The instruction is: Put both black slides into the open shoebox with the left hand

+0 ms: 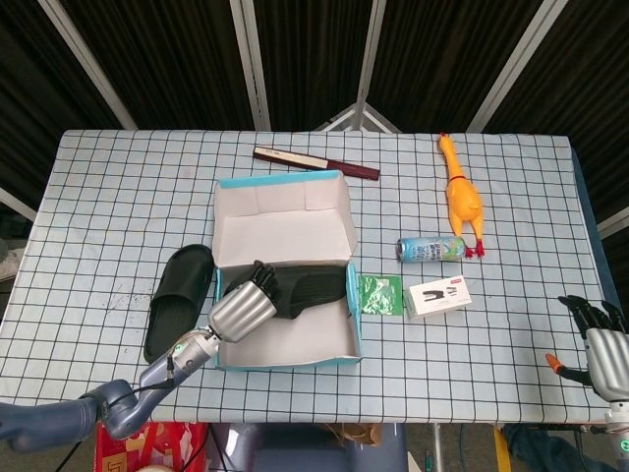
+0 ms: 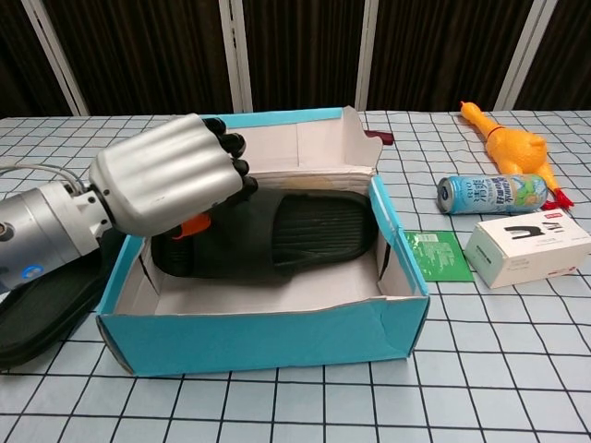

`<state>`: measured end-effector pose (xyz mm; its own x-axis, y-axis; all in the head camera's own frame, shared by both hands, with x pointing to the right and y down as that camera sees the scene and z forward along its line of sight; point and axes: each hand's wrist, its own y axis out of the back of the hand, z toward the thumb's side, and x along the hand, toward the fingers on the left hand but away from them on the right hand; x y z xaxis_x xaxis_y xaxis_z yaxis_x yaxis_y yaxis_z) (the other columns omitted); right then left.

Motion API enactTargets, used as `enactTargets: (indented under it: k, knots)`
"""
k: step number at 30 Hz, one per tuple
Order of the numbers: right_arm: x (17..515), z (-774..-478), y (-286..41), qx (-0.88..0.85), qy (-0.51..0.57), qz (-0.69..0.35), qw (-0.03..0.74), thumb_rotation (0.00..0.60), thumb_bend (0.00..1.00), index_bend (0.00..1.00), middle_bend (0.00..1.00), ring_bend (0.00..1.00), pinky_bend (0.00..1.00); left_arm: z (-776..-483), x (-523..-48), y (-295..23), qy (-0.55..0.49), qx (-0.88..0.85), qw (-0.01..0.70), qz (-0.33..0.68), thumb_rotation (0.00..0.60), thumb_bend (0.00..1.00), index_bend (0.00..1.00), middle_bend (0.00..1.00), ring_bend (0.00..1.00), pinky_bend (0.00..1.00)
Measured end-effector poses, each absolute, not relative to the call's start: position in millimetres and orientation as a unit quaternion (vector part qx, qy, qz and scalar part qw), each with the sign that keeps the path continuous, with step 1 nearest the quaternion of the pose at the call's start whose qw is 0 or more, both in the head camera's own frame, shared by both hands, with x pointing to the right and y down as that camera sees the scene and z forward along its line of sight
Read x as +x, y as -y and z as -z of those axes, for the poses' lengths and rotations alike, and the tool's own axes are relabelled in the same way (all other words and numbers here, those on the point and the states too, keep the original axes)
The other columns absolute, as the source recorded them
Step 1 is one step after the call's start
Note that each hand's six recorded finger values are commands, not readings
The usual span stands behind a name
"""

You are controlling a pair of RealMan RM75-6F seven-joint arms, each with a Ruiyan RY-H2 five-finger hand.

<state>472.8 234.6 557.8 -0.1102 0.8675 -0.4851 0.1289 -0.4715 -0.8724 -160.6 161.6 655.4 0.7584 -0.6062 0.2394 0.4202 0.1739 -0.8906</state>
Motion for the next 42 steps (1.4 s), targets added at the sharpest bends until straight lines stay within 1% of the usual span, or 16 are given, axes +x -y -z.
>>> enactTargets:
  k: [8,14,18,21,24,26,28,32,34,38,42]
  knots:
    - [472,-557,-235,-0.596,0.419,-0.615,0.300,0.600,0.23,0.18,0.16,0.20,0.08,-667,-179,-166,-0.055,-0.531,0.768,0.354,0.600,0.39,0.51,0.48,0.29,0.34]
    - [472,-558,-235,-0.596,0.417,-0.617,0.300,0.600,0.23,0.18,0.16,0.20,0.08,-662,-177,-164,-0.071,-0.529,0.773,0.344,0.600,0.39,0.51,0.47,0.29,0.34]
    - [472,-559,-234,-0.597,0.416,-0.618,0.299,0.600,0.23,0.18,0.16,0.20,0.08,-647,-175,-159,-0.101,-0.529,0.775,0.331,0.600,0.39,0.51,0.47,0.29,0.34]
    - [471,-559,-234,-0.597,0.415,-0.617,0.299,0.600,0.23,0.18,0.16,0.20,0.08,-629,-175,-153,-0.131,-0.531,0.773,0.322,0.600,0.39,0.49,0.46,0.28,0.32]
    - [470,-559,-235,-0.598,0.415,-0.616,0.301,0.600,0.23,0.18,0.16,0.20,0.08,-607,-177,-149,-0.156,-0.534,0.770,0.313,0.600,0.38,0.42,0.42,0.24,0.28]
    - [469,-558,-235,-0.599,0.415,-0.615,0.302,0.600,0.23,0.18,0.16,0.20,0.08,-592,-180,-148,-0.174,-0.541,0.761,0.313,0.600,0.36,0.35,0.36,0.20,0.24]
    - [469,-558,-235,-0.599,0.416,-0.614,0.302,0.600,0.23,0.18,0.16,0.20,0.08,-578,-185,-148,-0.191,-0.555,0.743,0.321,0.600,0.33,0.28,0.30,0.17,0.22]
    - [468,-557,-236,-0.600,0.417,-0.612,0.303,0.600,0.23,0.18,0.16,0.20,0.08,-553,-208,-149,-0.220,-0.590,0.686,0.365,0.600,0.31,0.24,0.22,0.13,0.20]
    - [468,-557,-236,-0.601,0.417,-0.612,0.302,0.600,0.23,0.18,0.16,0.20,0.08,-545,-231,-150,-0.226,-0.606,0.647,0.404,0.600,0.30,0.21,0.20,0.12,0.19]
    - [468,-556,-236,-0.601,0.417,-0.611,0.303,0.600,0.23,0.18,0.16,0.20,0.08,-545,-278,-153,-0.226,-0.618,0.589,0.469,0.600,0.27,0.18,0.18,0.10,0.18]
    - [469,-557,-236,-0.601,0.417,-0.612,0.301,0.600,0.23,0.18,0.16,0.20,0.08,-560,-316,-156,-0.230,-0.623,0.550,0.507,0.600,0.24,0.16,0.15,0.08,0.17]
